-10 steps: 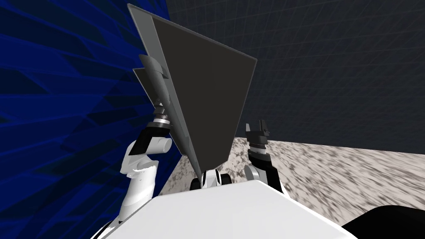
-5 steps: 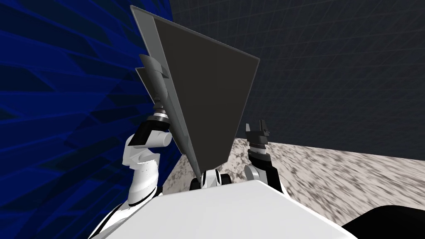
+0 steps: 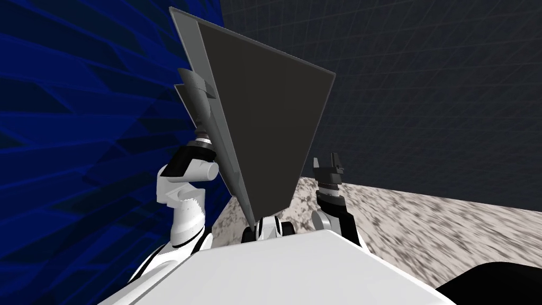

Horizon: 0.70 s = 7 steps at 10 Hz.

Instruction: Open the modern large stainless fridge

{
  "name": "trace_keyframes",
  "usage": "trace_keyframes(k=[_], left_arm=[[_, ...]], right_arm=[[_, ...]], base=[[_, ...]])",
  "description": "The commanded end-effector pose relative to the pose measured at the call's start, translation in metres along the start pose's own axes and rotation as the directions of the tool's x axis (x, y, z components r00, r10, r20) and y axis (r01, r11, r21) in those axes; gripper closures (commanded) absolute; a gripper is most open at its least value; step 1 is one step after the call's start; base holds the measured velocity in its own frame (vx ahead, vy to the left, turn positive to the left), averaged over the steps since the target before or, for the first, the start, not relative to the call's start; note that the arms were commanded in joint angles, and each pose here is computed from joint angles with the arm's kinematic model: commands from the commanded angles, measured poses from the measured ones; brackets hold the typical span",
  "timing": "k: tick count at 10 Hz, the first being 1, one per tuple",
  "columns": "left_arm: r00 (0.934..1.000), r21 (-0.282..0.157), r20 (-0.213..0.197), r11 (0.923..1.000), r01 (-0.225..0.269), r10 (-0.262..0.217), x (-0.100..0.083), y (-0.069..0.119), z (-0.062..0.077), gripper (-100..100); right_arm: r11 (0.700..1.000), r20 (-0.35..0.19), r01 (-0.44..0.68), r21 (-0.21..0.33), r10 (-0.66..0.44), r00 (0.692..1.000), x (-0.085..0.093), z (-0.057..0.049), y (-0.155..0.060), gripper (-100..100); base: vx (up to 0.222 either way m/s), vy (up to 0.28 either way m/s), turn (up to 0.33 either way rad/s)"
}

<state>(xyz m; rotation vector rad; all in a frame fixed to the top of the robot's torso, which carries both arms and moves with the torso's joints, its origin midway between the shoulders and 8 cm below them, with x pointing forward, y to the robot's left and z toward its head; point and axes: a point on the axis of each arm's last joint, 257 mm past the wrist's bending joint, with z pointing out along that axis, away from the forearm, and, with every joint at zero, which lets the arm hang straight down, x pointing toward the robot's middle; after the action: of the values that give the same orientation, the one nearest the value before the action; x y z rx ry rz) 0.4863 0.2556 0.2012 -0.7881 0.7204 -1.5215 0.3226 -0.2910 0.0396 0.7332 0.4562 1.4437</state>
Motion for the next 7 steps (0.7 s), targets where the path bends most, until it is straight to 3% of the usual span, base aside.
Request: trace_keyframes(k=[1, 5, 7], left_arm=[[0.9997, -0.009, 0.001, 0.9997, 0.024, -0.024, 0.005, -0.008, 0.009, -100], [0.9965, -0.04, 0.044, 0.9966, 0.073, -0.071, -0.003, -0.017, 0.026, -100], [0.996, -0.046, 0.043, 0.9957, 0.08, -0.078, 0.001, -0.022, 0.031, -100]], right_arm=[[1.0, 0.0, 0.0, 0.0, 0.0, 1.0, 0.0, 0.0, 0.0, 0], [1.0, 0.0, 0.0, 0.0, 0.0, 1.0, 0.0, 0.0, 0.0, 0], [1.0, 0.0, 0.0, 0.0, 0.0, 1.0, 0.0, 0.0, 0.0, 0]], base=[[0.006, -0.019, 0.014], [0.012, -0.031, 0.041], [0.007, -0.03, 0.039]])
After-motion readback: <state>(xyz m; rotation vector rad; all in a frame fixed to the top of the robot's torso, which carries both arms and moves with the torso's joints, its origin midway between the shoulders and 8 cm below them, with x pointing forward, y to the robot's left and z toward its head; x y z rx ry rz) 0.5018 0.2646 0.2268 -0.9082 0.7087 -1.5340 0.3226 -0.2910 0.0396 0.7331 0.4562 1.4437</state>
